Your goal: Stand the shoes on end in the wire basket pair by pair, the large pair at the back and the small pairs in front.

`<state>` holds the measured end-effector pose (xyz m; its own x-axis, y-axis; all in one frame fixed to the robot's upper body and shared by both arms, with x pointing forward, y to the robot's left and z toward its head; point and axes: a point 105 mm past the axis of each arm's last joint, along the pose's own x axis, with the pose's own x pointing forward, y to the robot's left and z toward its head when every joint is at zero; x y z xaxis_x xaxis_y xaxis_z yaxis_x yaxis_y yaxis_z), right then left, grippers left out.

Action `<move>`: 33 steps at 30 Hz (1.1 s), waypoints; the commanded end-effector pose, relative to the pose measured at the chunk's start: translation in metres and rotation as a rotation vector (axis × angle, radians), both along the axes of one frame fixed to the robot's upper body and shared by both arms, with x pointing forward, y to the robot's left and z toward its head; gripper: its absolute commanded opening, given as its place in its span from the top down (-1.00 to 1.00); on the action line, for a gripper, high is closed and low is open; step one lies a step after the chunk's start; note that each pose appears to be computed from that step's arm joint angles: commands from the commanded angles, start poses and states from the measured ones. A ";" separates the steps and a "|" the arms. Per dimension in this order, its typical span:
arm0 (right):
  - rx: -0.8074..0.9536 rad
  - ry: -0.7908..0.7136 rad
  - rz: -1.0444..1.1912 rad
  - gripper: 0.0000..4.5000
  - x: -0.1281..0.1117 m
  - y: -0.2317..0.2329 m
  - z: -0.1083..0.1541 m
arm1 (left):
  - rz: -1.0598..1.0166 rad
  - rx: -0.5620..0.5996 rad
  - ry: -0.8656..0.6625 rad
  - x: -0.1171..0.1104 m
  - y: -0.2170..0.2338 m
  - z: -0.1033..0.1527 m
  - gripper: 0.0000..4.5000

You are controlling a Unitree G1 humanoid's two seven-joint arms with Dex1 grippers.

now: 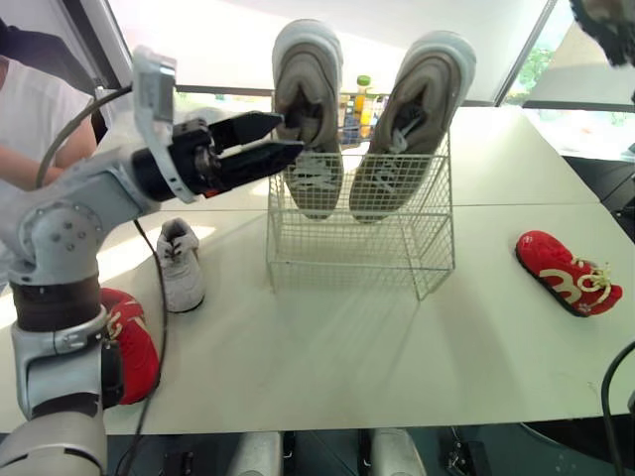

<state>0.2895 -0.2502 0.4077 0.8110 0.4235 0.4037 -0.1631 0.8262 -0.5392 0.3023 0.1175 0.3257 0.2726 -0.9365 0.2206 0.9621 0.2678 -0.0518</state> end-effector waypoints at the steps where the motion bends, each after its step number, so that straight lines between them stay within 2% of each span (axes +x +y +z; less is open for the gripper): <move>1: -0.232 -0.093 0.200 0.90 -0.029 0.056 0.013 | -0.054 -0.013 0.018 -0.003 0.007 0.013 -1.00; 6: -0.596 -0.157 0.331 0.90 -0.033 0.114 -0.020 | -0.144 -0.041 0.078 -0.006 0.014 0.030 -1.00; 9: -0.698 -0.189 0.352 0.90 -0.029 0.123 -0.034 | -0.165 -0.043 0.093 -0.007 0.017 0.036 -1.00; 14: -0.769 -0.212 0.428 0.90 -0.030 0.137 -0.048 | -0.181 -0.012 0.113 -0.009 0.018 0.034 -1.00; 22: -0.807 -0.238 0.520 0.90 -0.033 0.154 -0.054 | -0.195 0.029 0.124 -0.009 0.013 0.024 -1.00; 25: -0.820 -0.243 0.536 0.90 -0.034 0.157 -0.054 | -0.200 0.048 0.123 -0.009 0.010 0.019 -0.62; 30: -0.834 -0.249 0.539 0.90 -0.032 0.159 -0.051 | -0.218 0.073 0.129 -0.010 0.006 0.012 0.51; 32: -0.826 -0.237 0.539 0.90 -0.031 0.158 -0.049 | -0.221 0.073 0.132 -0.010 0.005 0.011 0.85; 33: -0.795 -0.217 0.540 0.68 -0.030 0.156 -0.046 | -0.217 0.066 0.137 -0.009 0.006 0.010 0.87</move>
